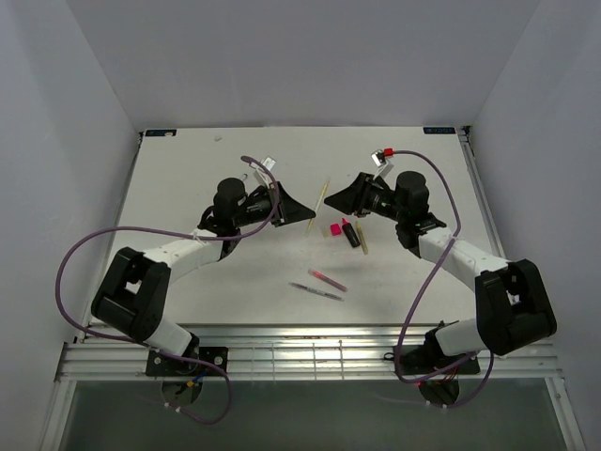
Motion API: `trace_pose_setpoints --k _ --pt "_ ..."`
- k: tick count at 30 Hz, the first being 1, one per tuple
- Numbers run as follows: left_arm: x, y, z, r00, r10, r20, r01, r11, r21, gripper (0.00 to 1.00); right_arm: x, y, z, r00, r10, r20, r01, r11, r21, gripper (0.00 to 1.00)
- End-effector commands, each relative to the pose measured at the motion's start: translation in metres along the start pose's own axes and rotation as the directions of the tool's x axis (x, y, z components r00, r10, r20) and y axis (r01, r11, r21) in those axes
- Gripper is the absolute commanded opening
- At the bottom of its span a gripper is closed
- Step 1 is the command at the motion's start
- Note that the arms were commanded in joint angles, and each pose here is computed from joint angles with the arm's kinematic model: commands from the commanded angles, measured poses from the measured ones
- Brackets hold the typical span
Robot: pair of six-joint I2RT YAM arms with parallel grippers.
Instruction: Open the pen caps
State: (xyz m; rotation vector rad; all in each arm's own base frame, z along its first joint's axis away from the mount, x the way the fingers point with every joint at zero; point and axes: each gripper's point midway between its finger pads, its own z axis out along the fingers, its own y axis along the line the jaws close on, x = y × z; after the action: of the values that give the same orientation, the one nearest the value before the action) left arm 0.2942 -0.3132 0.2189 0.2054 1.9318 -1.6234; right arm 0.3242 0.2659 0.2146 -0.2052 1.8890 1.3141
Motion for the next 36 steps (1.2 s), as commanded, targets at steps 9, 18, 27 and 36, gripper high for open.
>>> trace_pose_setpoints --k 9,18,27,36 --pt "0.004 -0.007 0.006 1.000 -0.014 -0.014 0.015 1.000 0.023 0.00 -0.009 0.033 0.006 0.999 -0.020 0.044 0.025 0.994 -0.109 0.45" --pt "0.005 -0.013 0.006 1.000 -0.003 -0.024 0.004 0.999 0.040 0.00 0.003 0.040 0.026 1.000 0.025 -0.007 -0.025 0.991 -0.132 0.21" --pt "0.019 0.004 -0.005 1.000 -0.012 -0.010 0.011 1.000 -0.024 0.45 0.004 0.044 0.021 0.999 0.042 0.010 -0.040 0.989 -0.143 0.08" --pt "0.036 0.012 -0.007 0.999 -0.022 -0.044 0.021 0.999 -0.036 0.51 -0.001 0.047 0.016 0.997 0.057 0.050 -0.050 0.990 -0.133 0.08"
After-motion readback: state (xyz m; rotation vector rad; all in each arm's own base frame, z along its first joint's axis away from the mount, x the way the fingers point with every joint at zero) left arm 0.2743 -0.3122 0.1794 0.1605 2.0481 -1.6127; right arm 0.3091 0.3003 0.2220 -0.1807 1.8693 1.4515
